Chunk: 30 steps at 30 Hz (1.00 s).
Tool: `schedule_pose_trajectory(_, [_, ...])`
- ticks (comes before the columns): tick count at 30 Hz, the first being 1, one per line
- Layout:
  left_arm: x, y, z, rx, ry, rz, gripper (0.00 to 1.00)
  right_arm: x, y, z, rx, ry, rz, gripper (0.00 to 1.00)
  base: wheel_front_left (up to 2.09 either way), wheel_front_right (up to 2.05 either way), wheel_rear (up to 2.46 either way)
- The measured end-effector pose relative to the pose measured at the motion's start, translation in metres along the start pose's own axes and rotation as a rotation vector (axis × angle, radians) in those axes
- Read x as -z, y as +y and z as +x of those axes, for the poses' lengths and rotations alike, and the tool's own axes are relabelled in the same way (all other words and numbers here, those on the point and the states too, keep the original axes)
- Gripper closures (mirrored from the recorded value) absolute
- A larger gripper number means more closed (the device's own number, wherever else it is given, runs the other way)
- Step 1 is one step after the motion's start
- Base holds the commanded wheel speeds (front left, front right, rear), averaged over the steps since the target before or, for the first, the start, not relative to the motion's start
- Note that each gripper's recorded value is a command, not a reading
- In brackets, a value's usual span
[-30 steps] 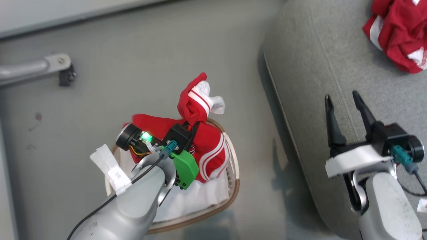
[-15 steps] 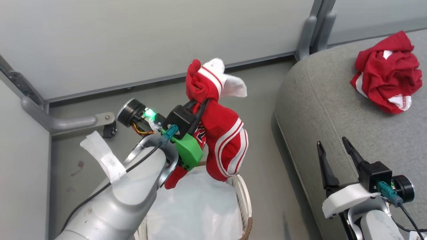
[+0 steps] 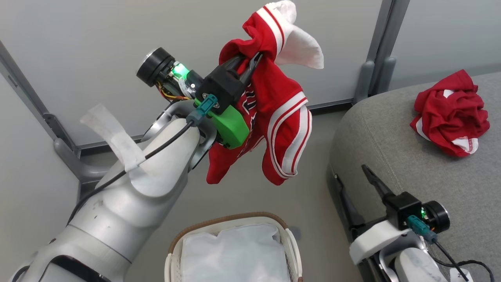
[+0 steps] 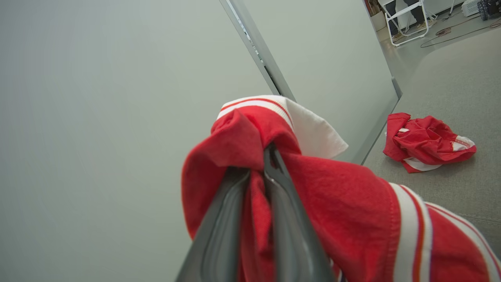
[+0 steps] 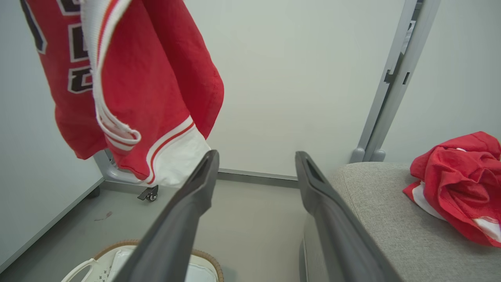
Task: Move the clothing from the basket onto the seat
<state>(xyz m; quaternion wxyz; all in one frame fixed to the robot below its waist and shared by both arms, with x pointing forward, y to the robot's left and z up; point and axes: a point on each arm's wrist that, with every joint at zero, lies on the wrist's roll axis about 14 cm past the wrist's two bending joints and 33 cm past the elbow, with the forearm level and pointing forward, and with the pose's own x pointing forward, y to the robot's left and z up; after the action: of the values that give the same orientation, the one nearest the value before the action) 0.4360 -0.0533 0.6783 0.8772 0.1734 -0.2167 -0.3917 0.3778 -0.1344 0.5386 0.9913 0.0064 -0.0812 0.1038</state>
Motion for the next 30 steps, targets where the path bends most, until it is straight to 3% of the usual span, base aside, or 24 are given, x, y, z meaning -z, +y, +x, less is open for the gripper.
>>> schedule_pose_trajectory(13, [-0.03,0.002,0.007,0.005,-0.048,0.027,1.0,0.001,0.098,0.019,-0.313,0.013,0.003,0.0,0.0,0.0,0.0])
schedule_pose_trajectory(22, [-0.034,0.002,0.002,0.004,-0.052,0.022,1.0,-0.025,0.127,0.045,-0.413,-0.054,0.012,0.0,0.0,0.0,0.0])
schedule_pose_trajectory(30, [-0.032,0.001,0.001,0.005,-0.044,0.027,1.0,-0.043,0.157,0.042,-0.5,-0.102,0.07,0.0,0.0,0.0,0.0])
